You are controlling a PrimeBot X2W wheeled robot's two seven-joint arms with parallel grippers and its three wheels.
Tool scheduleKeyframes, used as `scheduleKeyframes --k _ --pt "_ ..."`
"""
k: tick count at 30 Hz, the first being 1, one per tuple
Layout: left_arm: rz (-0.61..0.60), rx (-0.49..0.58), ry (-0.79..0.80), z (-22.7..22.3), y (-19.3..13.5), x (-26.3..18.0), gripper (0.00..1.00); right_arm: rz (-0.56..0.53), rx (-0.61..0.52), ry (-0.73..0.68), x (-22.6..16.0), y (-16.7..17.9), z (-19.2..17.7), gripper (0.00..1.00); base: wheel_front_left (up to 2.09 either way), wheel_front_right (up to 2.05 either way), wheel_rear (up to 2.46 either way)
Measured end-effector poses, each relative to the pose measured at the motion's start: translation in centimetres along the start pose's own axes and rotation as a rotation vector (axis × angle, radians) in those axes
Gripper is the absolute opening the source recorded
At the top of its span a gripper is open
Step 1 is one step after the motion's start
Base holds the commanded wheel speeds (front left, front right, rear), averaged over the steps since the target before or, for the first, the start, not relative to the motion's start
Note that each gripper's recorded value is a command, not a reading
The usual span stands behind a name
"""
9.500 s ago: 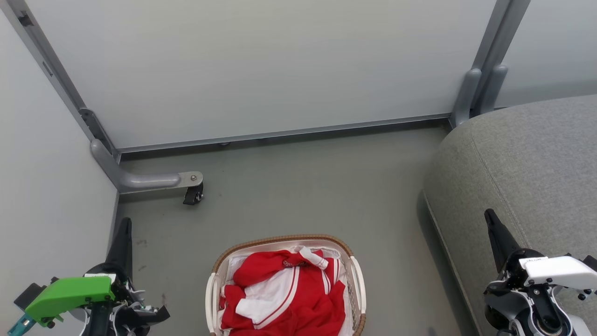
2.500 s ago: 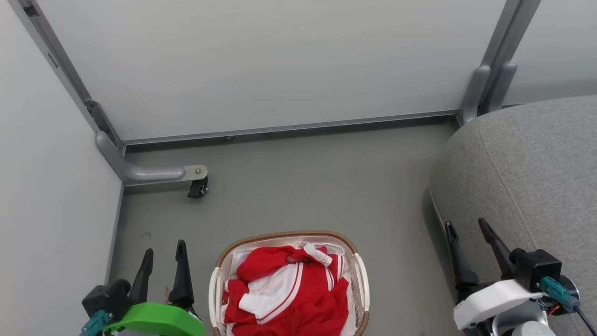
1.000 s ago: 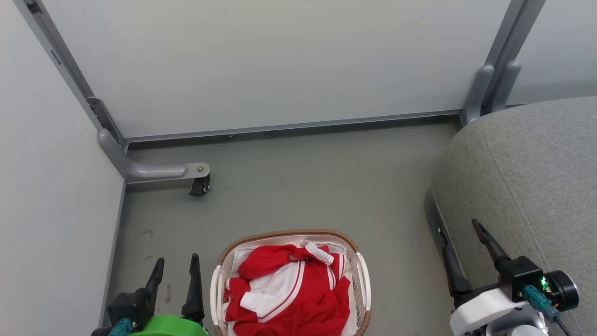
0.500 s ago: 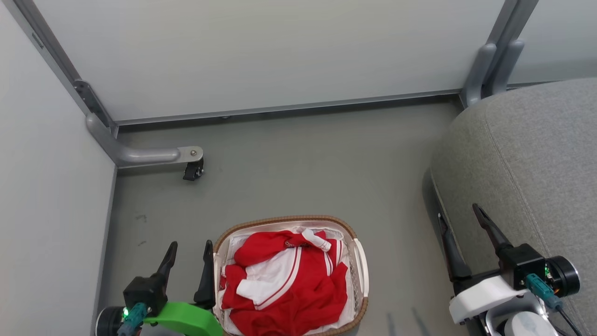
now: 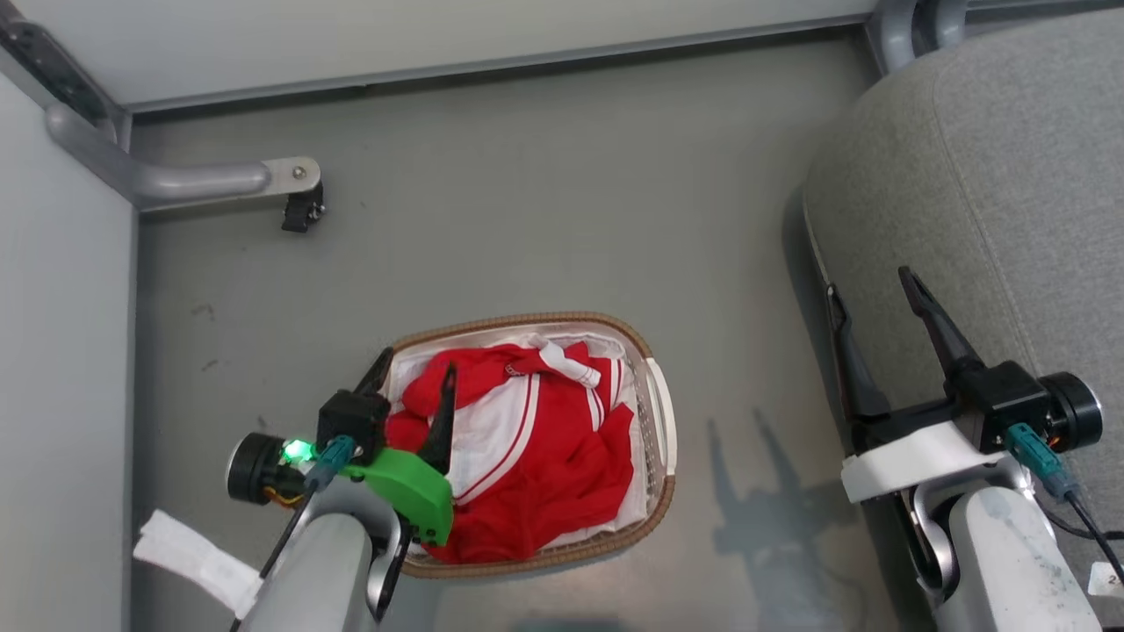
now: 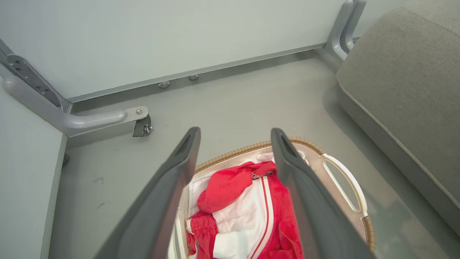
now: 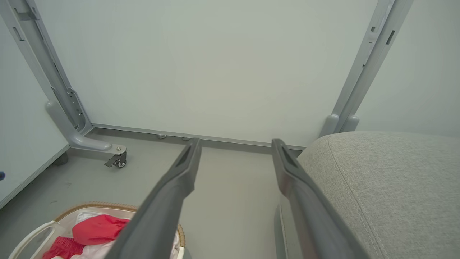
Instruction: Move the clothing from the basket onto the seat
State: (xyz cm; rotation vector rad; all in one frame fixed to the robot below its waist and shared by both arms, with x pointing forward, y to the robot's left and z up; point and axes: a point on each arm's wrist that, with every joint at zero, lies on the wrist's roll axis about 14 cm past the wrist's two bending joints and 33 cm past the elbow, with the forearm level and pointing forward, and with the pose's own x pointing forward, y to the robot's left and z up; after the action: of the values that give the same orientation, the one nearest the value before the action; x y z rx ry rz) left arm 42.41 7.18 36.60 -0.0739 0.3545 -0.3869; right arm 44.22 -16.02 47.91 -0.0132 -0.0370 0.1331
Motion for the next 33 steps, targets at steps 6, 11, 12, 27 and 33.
scheduleKeyframes --k 6,11,12,27,33 --pt "-0.139 0.086 0.116 -3.2 -2.3 4.0 1.0 -0.007 0.001 0.028 2.3 -0.7 -2.1 1.0 0.0 0.0 0.0" --pt "-0.231 0.146 0.213 -6.4 -3.3 6.7 1.0 -0.012 0.012 0.057 3.9 -1.1 -4.3 1.0 0.0 0.0 0.0" --pt "-0.248 0.158 0.237 -7.3 -3.4 7.1 1.0 -0.013 0.013 0.062 4.2 -1.2 -4.7 1.0 0.0 0.0 0.0" --pt "-0.418 0.261 0.448 -16.7 -4.4 11.8 1.0 -0.064 0.007 0.187 5.4 -3.8 -12.0 1.0 0.0 0.0 0.0" --pt "-0.45 0.272 0.465 -18.1 -5.0 13.1 1.0 -0.077 0.002 0.222 5.0 -4.4 -13.4 1.0 0.0 0.0 0.0"
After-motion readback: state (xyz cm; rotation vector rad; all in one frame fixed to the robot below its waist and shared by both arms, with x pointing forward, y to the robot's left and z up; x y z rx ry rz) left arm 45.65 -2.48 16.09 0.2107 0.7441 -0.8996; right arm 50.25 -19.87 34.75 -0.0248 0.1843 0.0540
